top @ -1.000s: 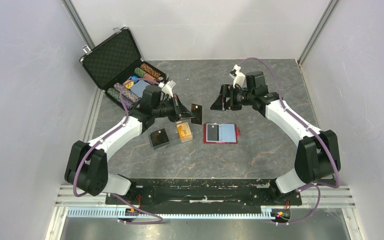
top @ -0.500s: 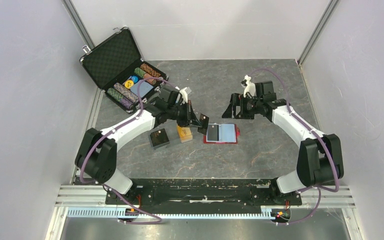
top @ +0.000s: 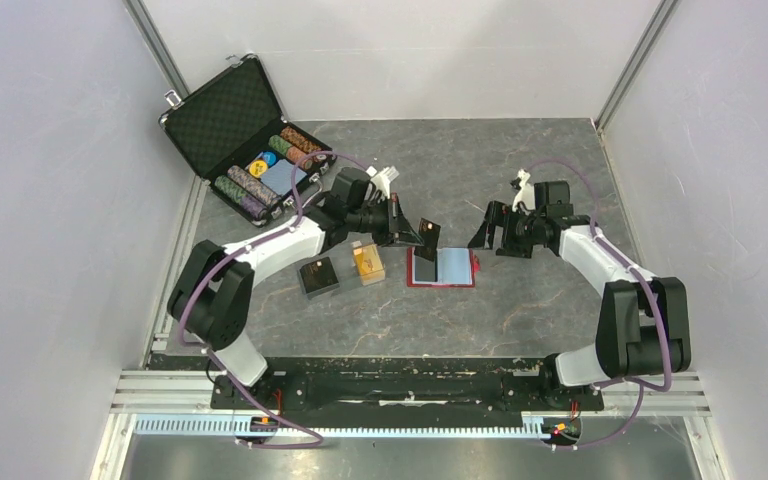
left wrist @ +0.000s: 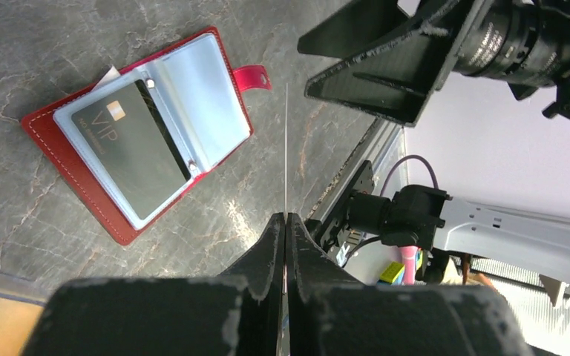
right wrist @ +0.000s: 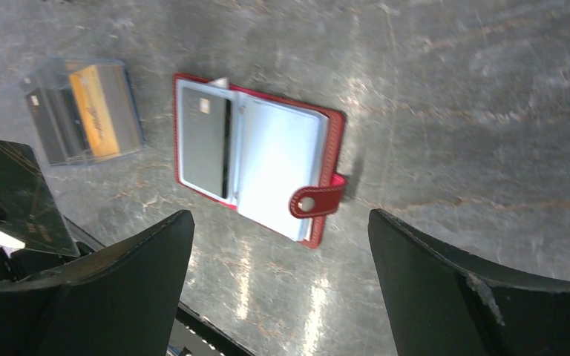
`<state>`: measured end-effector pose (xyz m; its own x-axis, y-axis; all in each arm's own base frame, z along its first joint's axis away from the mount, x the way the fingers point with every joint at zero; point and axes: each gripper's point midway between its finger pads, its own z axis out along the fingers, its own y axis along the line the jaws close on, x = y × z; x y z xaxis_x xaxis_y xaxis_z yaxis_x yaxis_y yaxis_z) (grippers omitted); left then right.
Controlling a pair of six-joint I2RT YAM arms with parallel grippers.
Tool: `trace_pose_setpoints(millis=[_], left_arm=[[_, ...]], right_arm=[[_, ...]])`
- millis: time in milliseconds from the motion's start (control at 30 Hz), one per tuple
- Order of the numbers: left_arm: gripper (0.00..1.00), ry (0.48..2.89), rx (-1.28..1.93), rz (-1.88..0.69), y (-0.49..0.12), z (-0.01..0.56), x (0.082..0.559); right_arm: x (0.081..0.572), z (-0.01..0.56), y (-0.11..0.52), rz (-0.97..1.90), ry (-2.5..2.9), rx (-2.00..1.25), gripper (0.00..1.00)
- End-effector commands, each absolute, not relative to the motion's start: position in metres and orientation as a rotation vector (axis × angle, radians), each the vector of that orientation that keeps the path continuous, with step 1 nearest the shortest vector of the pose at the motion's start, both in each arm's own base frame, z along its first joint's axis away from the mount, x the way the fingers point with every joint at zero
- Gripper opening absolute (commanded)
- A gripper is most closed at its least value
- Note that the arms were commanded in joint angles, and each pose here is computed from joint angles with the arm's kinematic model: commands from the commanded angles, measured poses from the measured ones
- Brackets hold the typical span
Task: Put the credit cards into the card holder
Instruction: Insert the credit card into the card holder.
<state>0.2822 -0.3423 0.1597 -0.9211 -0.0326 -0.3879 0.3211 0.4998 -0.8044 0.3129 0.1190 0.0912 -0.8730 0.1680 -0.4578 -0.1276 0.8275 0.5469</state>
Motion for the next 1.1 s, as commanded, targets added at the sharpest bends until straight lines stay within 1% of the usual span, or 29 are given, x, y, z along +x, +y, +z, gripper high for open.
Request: trace_pose_setpoints(millis=[0, 133, 400, 600, 800, 867, 1000, 1067], left_arm=[[0.02, 2.401, 0.206, -1.454, -0.355, 0.158, 0.291], [0.02, 2.456, 0.161, -1.435, -0.361, 0.142, 0.296], [0.02, 2.602, 0.140, -1.363, -0.371, 0.101, 0.288], [0.02, 2.633, 0.143, -1.301, -0.372, 0.087, 0.288], [0.02, 2.665, 0.139, -1.239, -0.368, 0.076, 0.289], [0.02, 2.668, 0.138, -1.232, -0.368, 0.075, 0.289], [0.02, 2.674, 0.128, -1.197, -0.366, 0.072, 0.293], [0.02, 2.679, 0.122, -1.176, -0.364, 0.070, 0.294]], right_arm=[[0.304, 0.074, 0.112, 0.747, 2.544, 0.033, 0.88], [0.298, 0.057, 0.110, 0.733, 2.581, 0.020, 0.86], [0.300, 0.050, 0.125, 0.789, 2.582, -0.031, 0.83], [0.297, 0.029, 0.125, 0.687, 2.641, -0.080, 0.81], [0.305, 0.020, 0.124, 0.616, 2.656, -0.109, 0.68], [0.308, 0.019, 0.126, 0.605, 2.658, -0.120, 0.62], [0.309, 0.019, 0.131, 0.621, 2.661, -0.126, 0.42], [0.307, 0.020, 0.135, 0.636, 2.663, -0.134, 0.31]])
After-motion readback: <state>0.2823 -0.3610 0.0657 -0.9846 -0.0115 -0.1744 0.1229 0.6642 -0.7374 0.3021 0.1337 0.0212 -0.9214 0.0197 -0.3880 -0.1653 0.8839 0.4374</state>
